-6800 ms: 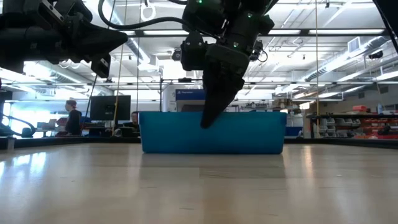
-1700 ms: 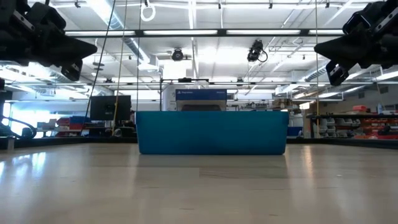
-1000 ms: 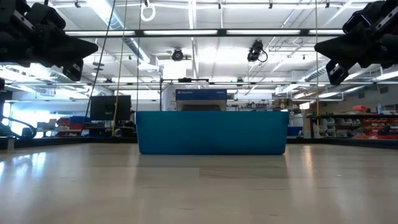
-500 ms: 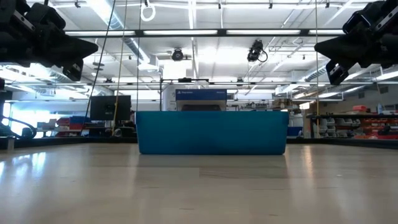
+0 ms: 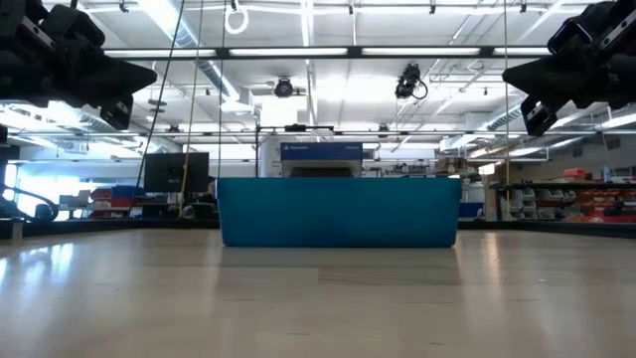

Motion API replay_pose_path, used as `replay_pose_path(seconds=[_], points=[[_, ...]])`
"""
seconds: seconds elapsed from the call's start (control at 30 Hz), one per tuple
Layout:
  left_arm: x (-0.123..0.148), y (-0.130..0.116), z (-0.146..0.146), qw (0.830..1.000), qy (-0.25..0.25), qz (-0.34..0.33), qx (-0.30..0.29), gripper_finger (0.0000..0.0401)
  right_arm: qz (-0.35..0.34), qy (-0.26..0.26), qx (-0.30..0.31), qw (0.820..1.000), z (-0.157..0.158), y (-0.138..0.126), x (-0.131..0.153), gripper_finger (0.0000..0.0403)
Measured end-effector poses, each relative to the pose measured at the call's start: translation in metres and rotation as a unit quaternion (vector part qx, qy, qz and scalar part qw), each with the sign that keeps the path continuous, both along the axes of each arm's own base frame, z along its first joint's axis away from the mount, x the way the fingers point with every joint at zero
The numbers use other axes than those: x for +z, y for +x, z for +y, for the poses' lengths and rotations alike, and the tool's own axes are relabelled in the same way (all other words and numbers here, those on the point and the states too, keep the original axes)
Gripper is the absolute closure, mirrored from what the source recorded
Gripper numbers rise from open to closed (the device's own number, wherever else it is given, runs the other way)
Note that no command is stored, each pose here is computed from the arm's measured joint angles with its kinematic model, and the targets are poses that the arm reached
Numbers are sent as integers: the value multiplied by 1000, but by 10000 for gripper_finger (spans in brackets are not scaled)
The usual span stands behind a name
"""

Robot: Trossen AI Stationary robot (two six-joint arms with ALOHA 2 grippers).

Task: Pick and place USB-C Cables
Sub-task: Return to Home Position

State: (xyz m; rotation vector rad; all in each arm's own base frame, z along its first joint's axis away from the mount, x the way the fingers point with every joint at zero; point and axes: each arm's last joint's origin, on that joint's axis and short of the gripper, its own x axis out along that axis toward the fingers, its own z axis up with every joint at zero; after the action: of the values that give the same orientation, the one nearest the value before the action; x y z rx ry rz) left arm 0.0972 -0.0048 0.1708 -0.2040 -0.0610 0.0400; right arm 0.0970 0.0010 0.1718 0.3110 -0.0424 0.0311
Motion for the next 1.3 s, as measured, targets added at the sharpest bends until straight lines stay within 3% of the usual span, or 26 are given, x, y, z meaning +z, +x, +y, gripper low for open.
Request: replay_pose_path(seconds=[1.3], points=[[0,0,0,1000,0,0,0,378,0,0,0,1000,0,0,0,389]])
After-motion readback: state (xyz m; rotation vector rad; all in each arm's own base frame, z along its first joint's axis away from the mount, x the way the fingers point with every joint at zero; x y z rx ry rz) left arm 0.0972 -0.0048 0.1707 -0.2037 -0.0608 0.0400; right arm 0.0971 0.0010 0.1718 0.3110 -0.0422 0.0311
